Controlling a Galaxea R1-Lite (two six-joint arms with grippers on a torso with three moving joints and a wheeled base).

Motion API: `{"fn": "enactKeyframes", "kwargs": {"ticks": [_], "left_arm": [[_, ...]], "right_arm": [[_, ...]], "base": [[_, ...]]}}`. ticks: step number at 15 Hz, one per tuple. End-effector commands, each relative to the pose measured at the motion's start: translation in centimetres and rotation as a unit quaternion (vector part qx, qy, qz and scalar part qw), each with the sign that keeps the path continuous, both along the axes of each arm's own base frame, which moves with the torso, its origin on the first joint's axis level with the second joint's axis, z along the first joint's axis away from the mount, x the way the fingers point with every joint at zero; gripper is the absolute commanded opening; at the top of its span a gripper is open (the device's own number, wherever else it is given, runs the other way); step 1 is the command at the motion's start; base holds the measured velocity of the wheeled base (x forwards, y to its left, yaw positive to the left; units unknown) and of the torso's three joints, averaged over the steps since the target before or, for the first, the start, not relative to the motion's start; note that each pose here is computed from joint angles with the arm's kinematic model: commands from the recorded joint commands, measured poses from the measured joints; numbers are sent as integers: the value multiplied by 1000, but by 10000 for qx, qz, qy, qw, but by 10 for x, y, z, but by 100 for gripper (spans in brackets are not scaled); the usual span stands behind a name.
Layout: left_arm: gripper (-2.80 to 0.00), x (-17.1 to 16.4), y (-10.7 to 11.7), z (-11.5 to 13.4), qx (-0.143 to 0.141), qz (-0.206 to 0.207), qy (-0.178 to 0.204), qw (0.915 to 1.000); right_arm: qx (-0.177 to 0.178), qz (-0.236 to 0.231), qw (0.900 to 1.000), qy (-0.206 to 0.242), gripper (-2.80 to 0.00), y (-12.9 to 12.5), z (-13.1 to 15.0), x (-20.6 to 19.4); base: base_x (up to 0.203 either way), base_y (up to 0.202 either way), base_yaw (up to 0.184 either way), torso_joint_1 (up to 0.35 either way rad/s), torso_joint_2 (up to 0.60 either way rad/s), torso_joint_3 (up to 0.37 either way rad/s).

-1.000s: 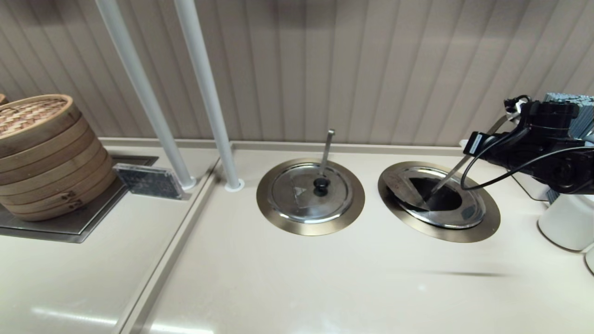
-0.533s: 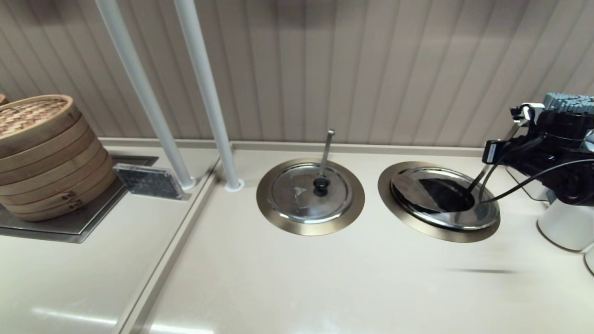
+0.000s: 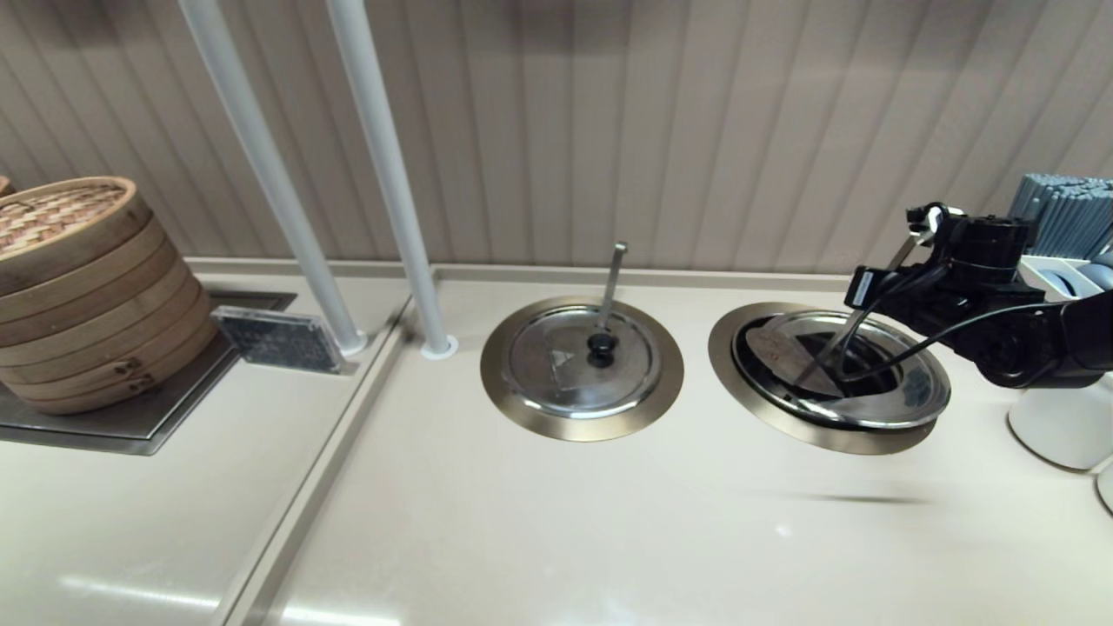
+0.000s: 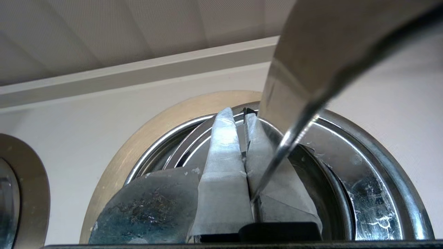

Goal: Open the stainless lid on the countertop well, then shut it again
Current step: Stir with a spoon

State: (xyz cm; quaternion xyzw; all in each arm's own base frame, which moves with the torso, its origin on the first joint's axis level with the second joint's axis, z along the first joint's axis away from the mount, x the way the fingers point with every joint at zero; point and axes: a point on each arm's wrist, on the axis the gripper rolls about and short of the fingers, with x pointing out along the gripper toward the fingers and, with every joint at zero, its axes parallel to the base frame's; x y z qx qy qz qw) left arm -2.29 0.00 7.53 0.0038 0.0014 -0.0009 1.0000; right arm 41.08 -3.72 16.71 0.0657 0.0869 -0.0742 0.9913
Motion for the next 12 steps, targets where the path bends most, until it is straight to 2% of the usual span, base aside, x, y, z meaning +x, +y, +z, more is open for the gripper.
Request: {"fn": "enactKeyframes", "kwargs": {"ticks": [1,6,9,12], "left_arm": [[-280,0,0,0,0,1,1,10000],[-280,0,0,0,0,1,2,10000],[-280,0,0,0,0,1,-3,10000],[-280,0,0,0,0,1,-4,10000]], "right_arm": [[17,149,9999,-1,-280,13,4,-5],[34,618,9981,-7,-280,56,9,-3],[13,472,9989,66,-280,52,1,3],[5,238,9997,87,-280,32,-1,5]], "base": [[0,0,0,0,0,0],[0,0,0,0,0,0],[0,0,0,0,0,0],[0,0,0,0,0,0]]}}
